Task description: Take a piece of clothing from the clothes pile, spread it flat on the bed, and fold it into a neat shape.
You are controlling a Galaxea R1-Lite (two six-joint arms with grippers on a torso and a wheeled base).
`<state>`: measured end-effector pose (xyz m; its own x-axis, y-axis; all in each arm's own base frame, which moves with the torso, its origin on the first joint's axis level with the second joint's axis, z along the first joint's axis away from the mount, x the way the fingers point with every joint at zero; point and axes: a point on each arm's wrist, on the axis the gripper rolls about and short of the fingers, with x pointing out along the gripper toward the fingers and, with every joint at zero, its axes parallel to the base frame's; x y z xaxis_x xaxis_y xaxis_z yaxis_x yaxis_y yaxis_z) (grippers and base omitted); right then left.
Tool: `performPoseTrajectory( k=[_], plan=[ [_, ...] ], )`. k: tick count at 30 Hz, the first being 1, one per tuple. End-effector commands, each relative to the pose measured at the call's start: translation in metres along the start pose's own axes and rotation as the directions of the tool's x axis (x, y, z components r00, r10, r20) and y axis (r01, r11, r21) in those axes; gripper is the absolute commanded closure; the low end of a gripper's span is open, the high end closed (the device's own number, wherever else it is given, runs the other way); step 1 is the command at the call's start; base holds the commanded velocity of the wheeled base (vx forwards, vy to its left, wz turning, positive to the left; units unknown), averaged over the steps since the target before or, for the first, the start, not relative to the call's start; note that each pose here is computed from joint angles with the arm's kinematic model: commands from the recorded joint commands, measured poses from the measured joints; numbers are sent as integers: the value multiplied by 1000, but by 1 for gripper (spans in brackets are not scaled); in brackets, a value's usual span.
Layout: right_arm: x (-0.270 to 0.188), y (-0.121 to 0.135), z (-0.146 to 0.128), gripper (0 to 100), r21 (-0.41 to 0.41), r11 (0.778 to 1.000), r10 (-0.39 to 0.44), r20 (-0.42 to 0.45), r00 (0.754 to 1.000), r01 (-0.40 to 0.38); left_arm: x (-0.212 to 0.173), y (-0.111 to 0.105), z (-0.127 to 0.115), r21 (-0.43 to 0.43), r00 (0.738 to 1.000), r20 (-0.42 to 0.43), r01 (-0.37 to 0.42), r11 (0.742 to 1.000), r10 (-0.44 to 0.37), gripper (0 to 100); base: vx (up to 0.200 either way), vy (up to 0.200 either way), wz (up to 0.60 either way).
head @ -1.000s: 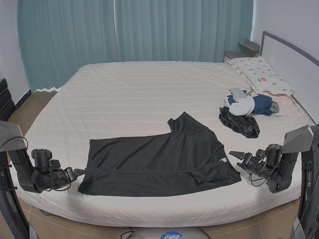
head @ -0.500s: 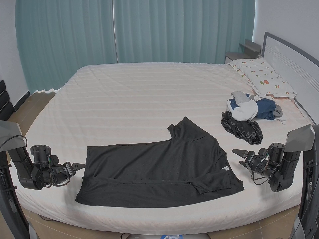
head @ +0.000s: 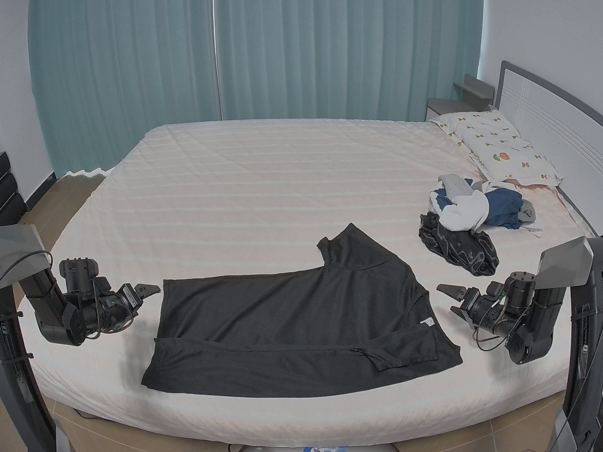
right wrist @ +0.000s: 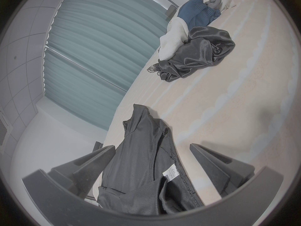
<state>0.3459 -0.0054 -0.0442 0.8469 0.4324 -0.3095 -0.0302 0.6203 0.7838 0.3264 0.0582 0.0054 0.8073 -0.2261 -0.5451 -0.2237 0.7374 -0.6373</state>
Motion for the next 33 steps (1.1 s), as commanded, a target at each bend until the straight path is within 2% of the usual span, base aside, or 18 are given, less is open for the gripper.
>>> performPoseTrajectory(
  k=[1, 14, 16, 17, 33],
  plan=[
    [1, 0, -1, 0, -6, 1000, 6, 3, 1000, -6, 14, -13, 16, 20, 998, 60, 16, 1000, -17, 0, 0, 0, 0],
    [2, -1, -3, 0, -9, 1000, 5, -4, 1000, -5, 109, -14, 32, 70, 997, 54, 46, 996, -50, 0, 0, 0, 0],
    [2, -1, -3, 0, -9, 1000, 5, -4, 1000, -5, 109, -14, 32, 70, 997, 54, 46, 996, -50, 0, 0, 0, 0],
    [4, 0, -5, 0, -12, 1000, 7, -8, 1000, -7, 116, -14, 37, 75, 995, 90, 23, 997, -30, 0, 0, 0, 0],
    [5, 0, -7, 0, -17, 1000, 6, -13, 1000, -6, 125, -11, 33, 81, 996, 81, 23, 996, -30, 0, 0, 0, 0]
  ],
)
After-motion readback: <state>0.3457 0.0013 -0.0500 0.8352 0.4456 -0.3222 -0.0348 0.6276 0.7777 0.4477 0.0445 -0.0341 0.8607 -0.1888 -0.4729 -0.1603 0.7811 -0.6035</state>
